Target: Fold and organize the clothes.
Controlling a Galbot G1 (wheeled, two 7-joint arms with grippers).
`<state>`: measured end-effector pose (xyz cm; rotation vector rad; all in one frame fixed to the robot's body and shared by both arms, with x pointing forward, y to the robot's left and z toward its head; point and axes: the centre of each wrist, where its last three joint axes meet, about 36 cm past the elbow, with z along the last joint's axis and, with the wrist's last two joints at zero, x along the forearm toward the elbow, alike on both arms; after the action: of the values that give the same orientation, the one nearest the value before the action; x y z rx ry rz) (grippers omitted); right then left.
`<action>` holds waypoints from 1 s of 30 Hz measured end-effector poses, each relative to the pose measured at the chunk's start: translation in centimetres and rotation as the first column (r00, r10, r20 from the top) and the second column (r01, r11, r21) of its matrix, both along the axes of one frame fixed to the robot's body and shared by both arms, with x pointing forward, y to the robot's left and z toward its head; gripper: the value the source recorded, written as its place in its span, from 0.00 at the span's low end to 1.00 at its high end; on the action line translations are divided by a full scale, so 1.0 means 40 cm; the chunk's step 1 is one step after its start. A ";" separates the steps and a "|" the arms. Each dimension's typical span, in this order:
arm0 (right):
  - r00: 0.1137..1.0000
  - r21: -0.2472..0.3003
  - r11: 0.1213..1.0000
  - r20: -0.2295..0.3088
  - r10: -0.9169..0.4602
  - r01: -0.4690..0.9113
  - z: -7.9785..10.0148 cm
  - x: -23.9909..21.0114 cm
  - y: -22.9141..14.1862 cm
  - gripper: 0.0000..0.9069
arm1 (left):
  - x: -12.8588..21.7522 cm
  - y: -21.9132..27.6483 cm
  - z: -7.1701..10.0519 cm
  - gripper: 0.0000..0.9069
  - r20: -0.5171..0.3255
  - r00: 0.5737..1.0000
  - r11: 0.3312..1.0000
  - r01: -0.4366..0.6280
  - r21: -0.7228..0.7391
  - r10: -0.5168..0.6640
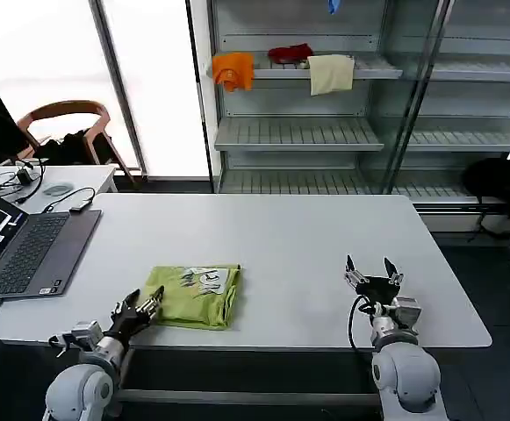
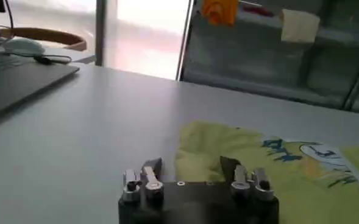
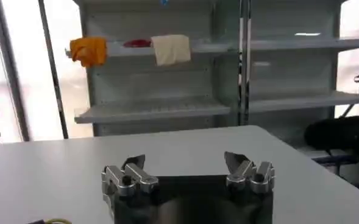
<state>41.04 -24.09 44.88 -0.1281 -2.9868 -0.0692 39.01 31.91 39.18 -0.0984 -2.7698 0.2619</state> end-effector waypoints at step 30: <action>1.000 -0.010 1.000 0.007 -0.004 0.004 0.008 -0.018 -0.011 1.00 | 0.007 0.082 0.060 0.01 0.167 0.986 0.968 -0.063 0.243 0.023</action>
<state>40.34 -24.54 45.20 -0.1350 -2.9947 -0.0550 39.27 35.18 41.58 0.0047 -2.9434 -0.0869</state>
